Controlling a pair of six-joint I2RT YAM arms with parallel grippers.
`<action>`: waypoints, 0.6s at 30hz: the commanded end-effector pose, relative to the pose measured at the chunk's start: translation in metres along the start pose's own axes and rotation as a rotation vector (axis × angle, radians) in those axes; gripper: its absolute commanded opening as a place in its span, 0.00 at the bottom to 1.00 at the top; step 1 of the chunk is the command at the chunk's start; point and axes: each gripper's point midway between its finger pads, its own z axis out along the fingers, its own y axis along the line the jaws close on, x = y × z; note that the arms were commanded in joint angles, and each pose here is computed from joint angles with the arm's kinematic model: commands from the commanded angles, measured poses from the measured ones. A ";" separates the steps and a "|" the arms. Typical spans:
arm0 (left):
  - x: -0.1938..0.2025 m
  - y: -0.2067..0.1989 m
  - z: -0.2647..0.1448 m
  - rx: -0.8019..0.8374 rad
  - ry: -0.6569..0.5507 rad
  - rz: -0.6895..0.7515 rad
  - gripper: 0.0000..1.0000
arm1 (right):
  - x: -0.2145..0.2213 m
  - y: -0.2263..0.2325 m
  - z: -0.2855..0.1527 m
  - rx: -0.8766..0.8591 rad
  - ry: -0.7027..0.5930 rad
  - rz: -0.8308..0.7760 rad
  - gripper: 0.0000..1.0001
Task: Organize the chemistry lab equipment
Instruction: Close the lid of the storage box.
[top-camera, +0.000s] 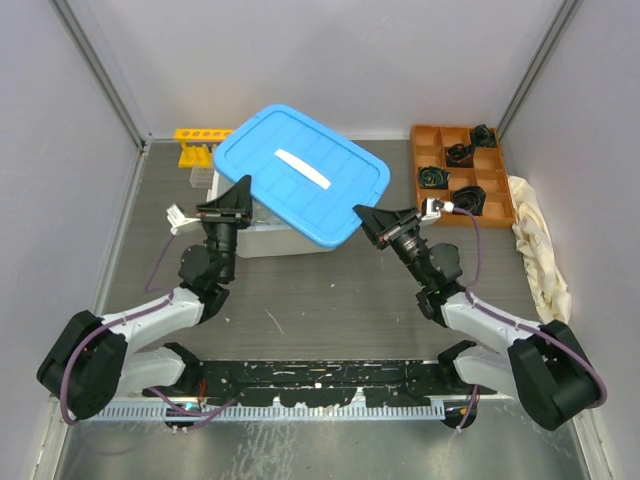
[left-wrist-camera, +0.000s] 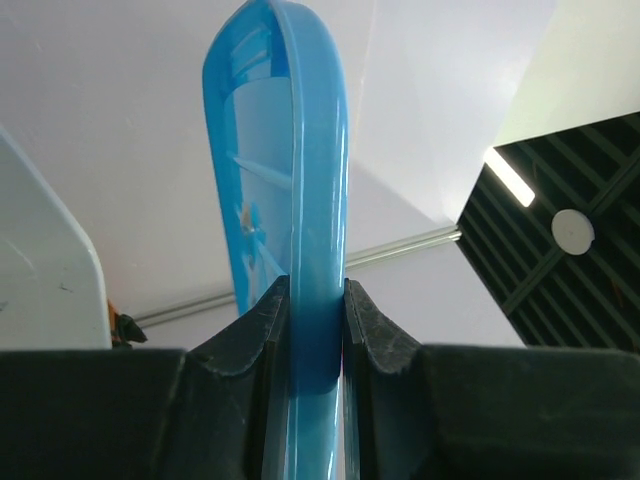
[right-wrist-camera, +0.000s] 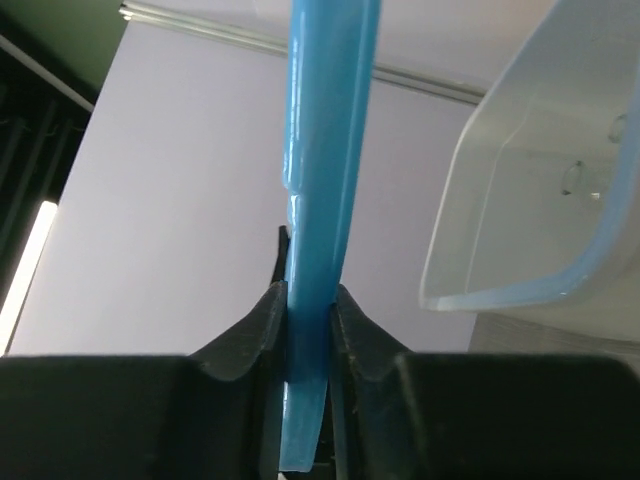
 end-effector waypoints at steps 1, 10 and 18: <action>-0.006 -0.029 -0.004 0.080 -0.003 -0.021 0.01 | -0.004 0.047 0.006 -0.109 0.006 -0.095 0.13; -0.005 -0.032 -0.026 -0.052 0.112 0.280 0.41 | -0.028 0.053 0.022 -0.031 0.027 -0.237 0.01; -0.025 -0.009 -0.051 -0.182 0.111 0.388 0.79 | -0.034 0.066 0.035 -0.117 0.114 -0.223 0.01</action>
